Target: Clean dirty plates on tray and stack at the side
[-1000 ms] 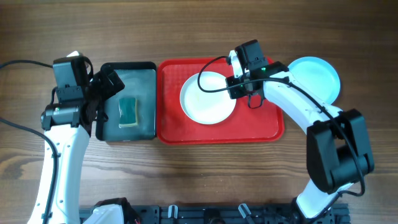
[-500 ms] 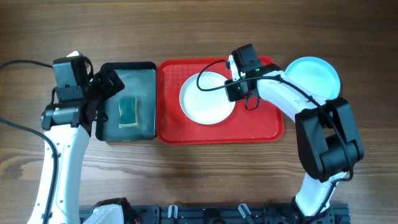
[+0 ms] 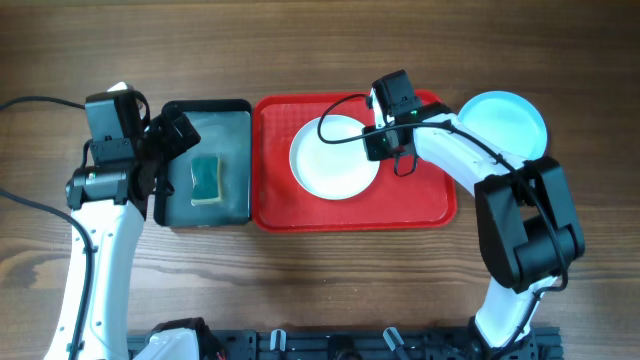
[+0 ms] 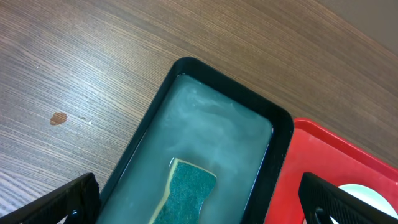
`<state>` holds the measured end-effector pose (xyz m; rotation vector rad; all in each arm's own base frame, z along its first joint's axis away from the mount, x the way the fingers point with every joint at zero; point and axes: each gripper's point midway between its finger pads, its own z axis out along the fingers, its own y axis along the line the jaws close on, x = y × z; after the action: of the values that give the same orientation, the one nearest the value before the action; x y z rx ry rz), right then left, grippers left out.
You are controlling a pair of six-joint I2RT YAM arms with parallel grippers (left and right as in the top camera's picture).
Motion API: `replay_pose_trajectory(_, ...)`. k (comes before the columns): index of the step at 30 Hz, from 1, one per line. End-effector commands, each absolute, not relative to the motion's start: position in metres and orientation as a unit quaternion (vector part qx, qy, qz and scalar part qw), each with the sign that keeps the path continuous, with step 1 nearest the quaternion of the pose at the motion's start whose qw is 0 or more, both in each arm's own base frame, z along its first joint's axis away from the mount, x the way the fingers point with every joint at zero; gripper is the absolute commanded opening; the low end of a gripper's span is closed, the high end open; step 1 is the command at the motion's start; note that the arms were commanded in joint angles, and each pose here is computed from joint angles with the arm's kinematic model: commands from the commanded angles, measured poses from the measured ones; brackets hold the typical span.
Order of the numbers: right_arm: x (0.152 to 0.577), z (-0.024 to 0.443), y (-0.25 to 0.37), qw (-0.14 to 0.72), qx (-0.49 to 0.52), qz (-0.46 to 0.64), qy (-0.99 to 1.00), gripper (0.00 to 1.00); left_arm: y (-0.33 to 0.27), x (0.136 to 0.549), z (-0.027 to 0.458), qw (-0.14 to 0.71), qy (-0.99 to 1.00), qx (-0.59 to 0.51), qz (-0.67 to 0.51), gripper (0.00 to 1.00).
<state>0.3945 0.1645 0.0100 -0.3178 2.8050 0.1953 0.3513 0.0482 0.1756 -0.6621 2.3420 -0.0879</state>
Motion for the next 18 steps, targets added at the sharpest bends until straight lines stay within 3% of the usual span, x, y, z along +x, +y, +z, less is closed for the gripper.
replay_pose_trajectory(1, 0.400, 0.017, 0.168, 0.166, -0.106, 0.075, 0.977, 0.13, 0.049, 0.353, 0.180, 0.351, 0.899, -0.259, -0.038, 1.00)
replay_pose_trajectory(18, 0.403, 0.030, 0.177, 0.169, -0.116, 0.099, 0.974, 0.18, 0.049, 0.353, 0.180, 0.351, 0.899, -0.259, -0.038, 1.00)
